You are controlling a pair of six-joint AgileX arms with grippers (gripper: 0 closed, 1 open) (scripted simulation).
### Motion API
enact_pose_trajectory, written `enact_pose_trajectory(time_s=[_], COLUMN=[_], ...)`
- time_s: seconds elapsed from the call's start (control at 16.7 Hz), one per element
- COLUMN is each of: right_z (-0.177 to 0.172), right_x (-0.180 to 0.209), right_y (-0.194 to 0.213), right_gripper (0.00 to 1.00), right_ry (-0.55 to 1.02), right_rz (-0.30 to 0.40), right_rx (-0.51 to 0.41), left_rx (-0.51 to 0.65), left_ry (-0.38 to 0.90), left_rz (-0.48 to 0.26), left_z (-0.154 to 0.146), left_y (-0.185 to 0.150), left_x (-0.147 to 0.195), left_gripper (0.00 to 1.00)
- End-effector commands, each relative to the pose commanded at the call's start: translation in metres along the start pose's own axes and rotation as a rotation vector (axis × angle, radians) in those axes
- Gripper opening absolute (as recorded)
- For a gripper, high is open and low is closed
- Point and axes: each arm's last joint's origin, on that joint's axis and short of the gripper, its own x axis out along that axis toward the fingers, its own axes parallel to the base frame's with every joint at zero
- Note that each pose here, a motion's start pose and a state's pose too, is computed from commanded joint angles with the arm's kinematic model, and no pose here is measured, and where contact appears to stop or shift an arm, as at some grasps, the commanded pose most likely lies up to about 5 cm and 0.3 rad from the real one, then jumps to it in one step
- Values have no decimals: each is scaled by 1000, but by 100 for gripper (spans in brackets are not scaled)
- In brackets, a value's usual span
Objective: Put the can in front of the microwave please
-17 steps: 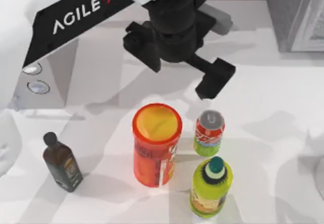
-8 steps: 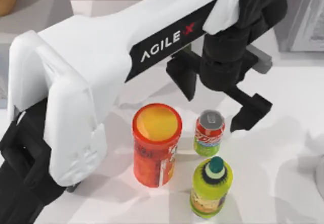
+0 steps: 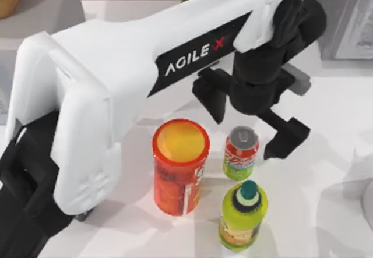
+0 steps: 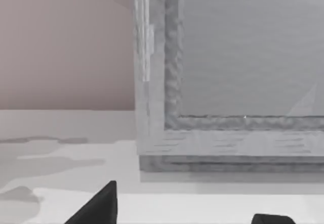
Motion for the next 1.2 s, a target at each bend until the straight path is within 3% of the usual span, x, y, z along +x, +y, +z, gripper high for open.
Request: enact_pose_trajectory(time_s=[0.3, 0.54, 1.2], right_z=[0, 0, 0], right_x=[0, 0, 0], right_y=[0, 0, 0], right_gripper=[100, 100, 100], right_ry=[0, 0, 0], right_rz=[0, 0, 0], right_rx=[0, 0, 0], left_rx=[0, 0, 0], left_ry=[1, 0, 0], left_rz=[0, 0, 0], left_z=[-1, -2, -2], left_y=[-1, -1, -1], left_x=[36, 38, 38], left_gripper=[100, 100, 17])
